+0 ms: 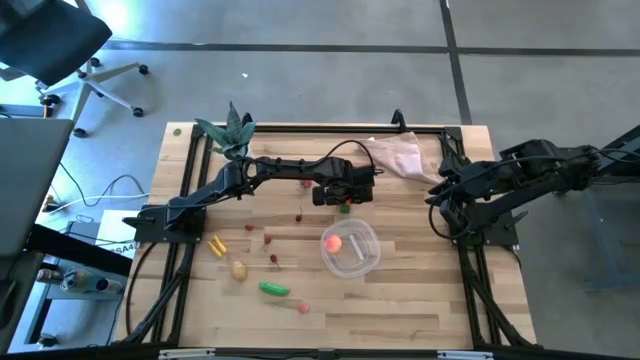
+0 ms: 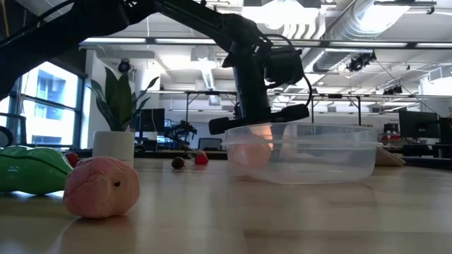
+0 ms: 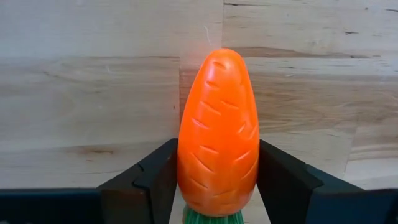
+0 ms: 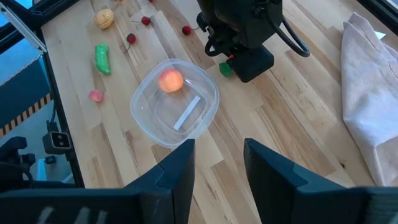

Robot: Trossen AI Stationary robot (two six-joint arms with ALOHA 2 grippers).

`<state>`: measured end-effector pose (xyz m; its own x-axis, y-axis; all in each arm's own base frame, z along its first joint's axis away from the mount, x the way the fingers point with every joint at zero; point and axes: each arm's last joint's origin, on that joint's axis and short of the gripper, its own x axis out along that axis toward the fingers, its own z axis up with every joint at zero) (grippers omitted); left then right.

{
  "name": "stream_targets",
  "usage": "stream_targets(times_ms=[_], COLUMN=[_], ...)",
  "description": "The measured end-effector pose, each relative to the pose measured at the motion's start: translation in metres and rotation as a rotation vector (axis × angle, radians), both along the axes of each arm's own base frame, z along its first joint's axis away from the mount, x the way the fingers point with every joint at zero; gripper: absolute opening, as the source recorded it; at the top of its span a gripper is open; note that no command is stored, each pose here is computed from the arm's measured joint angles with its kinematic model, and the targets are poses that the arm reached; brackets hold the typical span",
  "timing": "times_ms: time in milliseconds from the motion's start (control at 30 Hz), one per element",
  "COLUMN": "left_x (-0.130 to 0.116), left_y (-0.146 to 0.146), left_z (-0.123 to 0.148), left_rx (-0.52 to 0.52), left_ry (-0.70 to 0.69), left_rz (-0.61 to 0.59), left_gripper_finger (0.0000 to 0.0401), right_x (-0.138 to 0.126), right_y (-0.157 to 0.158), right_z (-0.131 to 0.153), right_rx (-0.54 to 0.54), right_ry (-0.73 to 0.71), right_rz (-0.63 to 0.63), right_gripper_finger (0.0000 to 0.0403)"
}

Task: Pick and placing Produce into tupperware
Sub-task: Put the orange carrot into the transparent bin

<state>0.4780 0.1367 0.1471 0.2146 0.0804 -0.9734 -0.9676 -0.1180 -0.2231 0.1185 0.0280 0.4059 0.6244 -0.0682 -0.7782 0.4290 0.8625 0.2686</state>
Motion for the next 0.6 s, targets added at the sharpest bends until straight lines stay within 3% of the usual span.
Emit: stream_targets(times_ms=[233, 600], left_x=[-0.0003, -0.0009], left_y=[-0.0001, -0.0006], left_z=[-0.0001, -0.0002], left_rx=[-0.001, -0.001], left_ry=[0.003, 0.012], left_rz=[0.000, -0.009], left_gripper_finger=[0.0156, 0.0174], right_x=[-0.0001, 0.0000], right_y=[0.0000, 0.0000], right_z=[0.0000, 0.0000], right_rx=[0.000, 0.000], right_ry=[0.000, 0.000], right_rz=[0.000, 0.000], right_gripper_finger=[0.0130, 0.0130])
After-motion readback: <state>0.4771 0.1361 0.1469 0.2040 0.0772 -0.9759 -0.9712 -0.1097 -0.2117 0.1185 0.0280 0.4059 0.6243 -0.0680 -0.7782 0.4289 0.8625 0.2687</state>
